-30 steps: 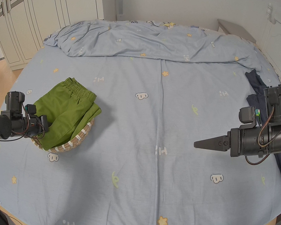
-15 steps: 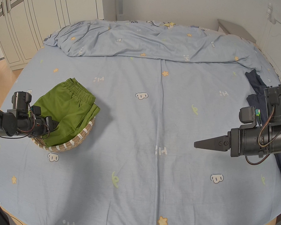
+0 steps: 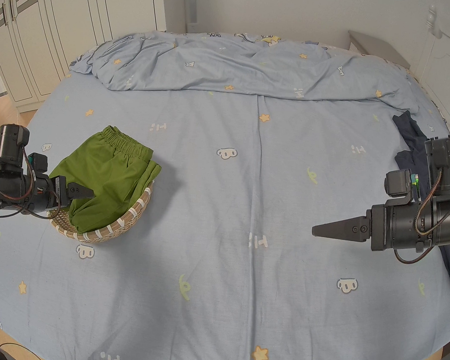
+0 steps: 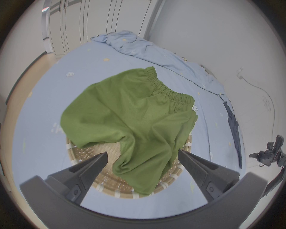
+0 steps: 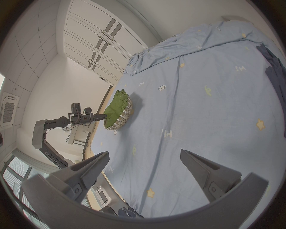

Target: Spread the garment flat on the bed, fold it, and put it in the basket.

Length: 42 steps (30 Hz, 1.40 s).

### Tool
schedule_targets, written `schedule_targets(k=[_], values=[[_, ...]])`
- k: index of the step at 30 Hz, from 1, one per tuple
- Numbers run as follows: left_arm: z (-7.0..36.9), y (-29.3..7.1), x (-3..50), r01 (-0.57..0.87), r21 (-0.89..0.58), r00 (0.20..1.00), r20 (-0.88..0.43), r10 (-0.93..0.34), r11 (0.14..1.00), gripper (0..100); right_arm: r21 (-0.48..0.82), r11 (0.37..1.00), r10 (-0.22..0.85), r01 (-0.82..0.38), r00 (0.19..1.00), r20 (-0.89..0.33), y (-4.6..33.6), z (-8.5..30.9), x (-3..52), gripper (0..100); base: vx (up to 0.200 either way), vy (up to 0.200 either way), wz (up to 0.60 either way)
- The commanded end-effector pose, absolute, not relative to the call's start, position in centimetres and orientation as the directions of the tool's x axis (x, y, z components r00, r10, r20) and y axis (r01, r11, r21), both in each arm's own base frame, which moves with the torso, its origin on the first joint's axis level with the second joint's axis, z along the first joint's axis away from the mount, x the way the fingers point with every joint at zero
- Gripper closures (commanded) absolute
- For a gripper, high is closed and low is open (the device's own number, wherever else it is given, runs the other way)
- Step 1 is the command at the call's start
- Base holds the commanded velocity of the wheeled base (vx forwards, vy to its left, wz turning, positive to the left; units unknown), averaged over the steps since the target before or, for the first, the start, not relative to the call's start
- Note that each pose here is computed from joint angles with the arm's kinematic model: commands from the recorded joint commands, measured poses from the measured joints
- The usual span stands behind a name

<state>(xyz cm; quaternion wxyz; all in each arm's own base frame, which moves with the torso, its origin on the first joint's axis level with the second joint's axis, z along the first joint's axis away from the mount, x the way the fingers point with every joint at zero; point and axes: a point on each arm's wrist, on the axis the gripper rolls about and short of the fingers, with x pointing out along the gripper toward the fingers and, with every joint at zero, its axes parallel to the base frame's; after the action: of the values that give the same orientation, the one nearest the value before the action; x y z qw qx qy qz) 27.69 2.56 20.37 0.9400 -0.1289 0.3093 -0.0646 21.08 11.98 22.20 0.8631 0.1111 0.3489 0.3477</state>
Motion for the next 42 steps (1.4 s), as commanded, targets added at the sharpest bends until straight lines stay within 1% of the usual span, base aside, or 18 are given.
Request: schedule_targets(k=[1, 4, 7, 12, 14, 16, 17, 20, 22, 23, 24, 25, 26, 28, 31, 35, 39, 42], values=[[22.6, 2.3, 25.4, 0.040, -0.241, 0.830, -0.532, -0.166, 0.970, 0, 0.434, 0.732, 0.679, -0.525, 0.517, -0.522, 11.9, 22.3, 21.0, 0, 0.000, 0.000, 0.00], [23.7, 2.1, 23.8, 0.045, -0.220, 0.834, -0.529, -0.158, 0.974, 0, 0.433, 0.733, 0.678, -0.524, 0.518, -0.521, 11.9, 22.3, 21.0, 0, 0.000, 0.000, 0.00], [25.4, 1.7, 21.2, 0.083, -0.191, 0.863, -0.478, -0.166, 0.978, 0, 0.420, 0.743, 0.668, -0.522, 0.530, -0.522, 11.8, 22.4, 20.7, 0, 0.000, 0.000, 0.00], [27.0, 0.0, 16.2, 0.164, -0.173, 0.902, -0.373, -0.219, 0.971, 0, 0.250, 0.804, 0.587, -0.539, 0.653, -0.479, 10.7, 23.6, 18.3, 0, 0.000, 0.000, 0.00], [27.7, -0.1, 13.8, 0.170, -0.162, 0.922, -0.321, -0.215, 0.972, 0, 0.172, 0.817, 0.563, -0.551, 0.698, -0.443, 9.8, 24.1, 17.0, 0, 0.000, 0.000, 0.00], [27.7, -0.1, 12.7, 0.176, -0.157, 0.928, -0.302, -0.216, 0.972, 0, 0.148, 0.821, 0.558, -0.551, 0.718, -0.416, 9.2, 24.4, 16.0, 0, 0.000, 0.000, 0.00], [27.4, -0.2, 9.3, 0.181, -0.144, 0.945, -0.250, -0.213, 0.973, 0, 0.112, 0.831, 0.544, -0.545, 0.754, -0.369, 7.6, 24.4, 13.4, 0, 0.000, 0.000, 0.00], [26.2, -0.4, 5.2, 0.189, -0.124, 0.958, -0.193, -0.211, 0.974, 0, 0.067, 0.852, 0.512, -0.519, 0.800, -0.313, 5.6, 23.7, 9.8, 0, 0.000, 0.000, 0.00], [24.7, -0.5, 1.0, 0.209, -0.098, 0.966, -0.138, -0.221, 0.973, 0, -0.020, 0.889, 0.433, -0.457, 0.856, -0.281, 3.9, 22.2, 7.4, 0, 0.000, 0.000, 0.00], [24.4, -0.6, 0.3, 0.215, -0.090, 0.965, -0.132, -0.225, 0.973, 0, -0.037, 0.895, 0.417, -0.444, 0.865, -0.278, 3.6, 21.9, 7.0, 0, 0.000, 0.000, 0.00], [23.3, -0.6, -1.8, 0.234, -0.069, 0.962, -0.124, -0.242, 0.970, 0, -0.082, 0.918, 0.356, -0.388, 0.898, -0.260, 2.6, 20.7, 5.7, 0, 0.000, 0.000, 0.00], [23.3, -0.6, -1.8, 0.234, -0.069, 0.962, -0.124, -0.242, 0.970, 0, -0.082, 0.918, 0.356, -0.388, 0.898, -0.260, 2.6, 20.7, 5.7, 0, 0.000, 0.000, 0.00], [21.5, -0.5, -4.5, 0.280, -0.049, 0.949, -0.139, -0.284, 0.959, 0, -0.109, 0.941, 0.294, -0.322, 0.932, -0.212, 1.2, 19.1, 3.4, 0, 0.000, 0.000, 0.00], [20.3, -0.2, -6.3, 0.314, -0.047, 0.938, -0.136, -0.317, 0.948, 0, -0.104, 0.952, 0.270, -0.287, 0.951, -0.150, 0.3, 18.1, 1.4, 0, 0.000, 0.000, 0.00], [18.8, 0.1, -8.1, 0.341, -0.041, 0.933, -0.108, -0.344, 0.939, 0, -0.101, 0.967, 0.223, -0.235, 0.967, -0.123, -0.3, 17.1, -0.1, 0, 0.000, 0.000, 0.00], [17.0, 0.2, -8.9, 0.319, -0.045, 0.941, -0.101, -0.322, 0.947, 0, -0.095, 0.981, 0.164, -0.171, 0.984, -0.075, -0.9, 16.1, -2.3, 0, 0.000, 0.000, 0.00], [16.6, 0.6, -8.5, 0.151, -0.121, 0.978, -0.124, -0.166, 0.981, 0, -0.088, 0.990, 0.105, -0.111, 0.992, -0.066, -1.0, 14.8, -3.7, 0, 0.000, 0.000, 0.00], [16.1, 0.6, -7.8, 0.102, -0.128, 0.986, -0.116, -0.117, 0.986, 0, -0.056, 0.994, 0.093, -0.096, 0.994, -0.056, -1.1, 14.1, -4.2, 0, 0.000, 0.000, 0.00]])
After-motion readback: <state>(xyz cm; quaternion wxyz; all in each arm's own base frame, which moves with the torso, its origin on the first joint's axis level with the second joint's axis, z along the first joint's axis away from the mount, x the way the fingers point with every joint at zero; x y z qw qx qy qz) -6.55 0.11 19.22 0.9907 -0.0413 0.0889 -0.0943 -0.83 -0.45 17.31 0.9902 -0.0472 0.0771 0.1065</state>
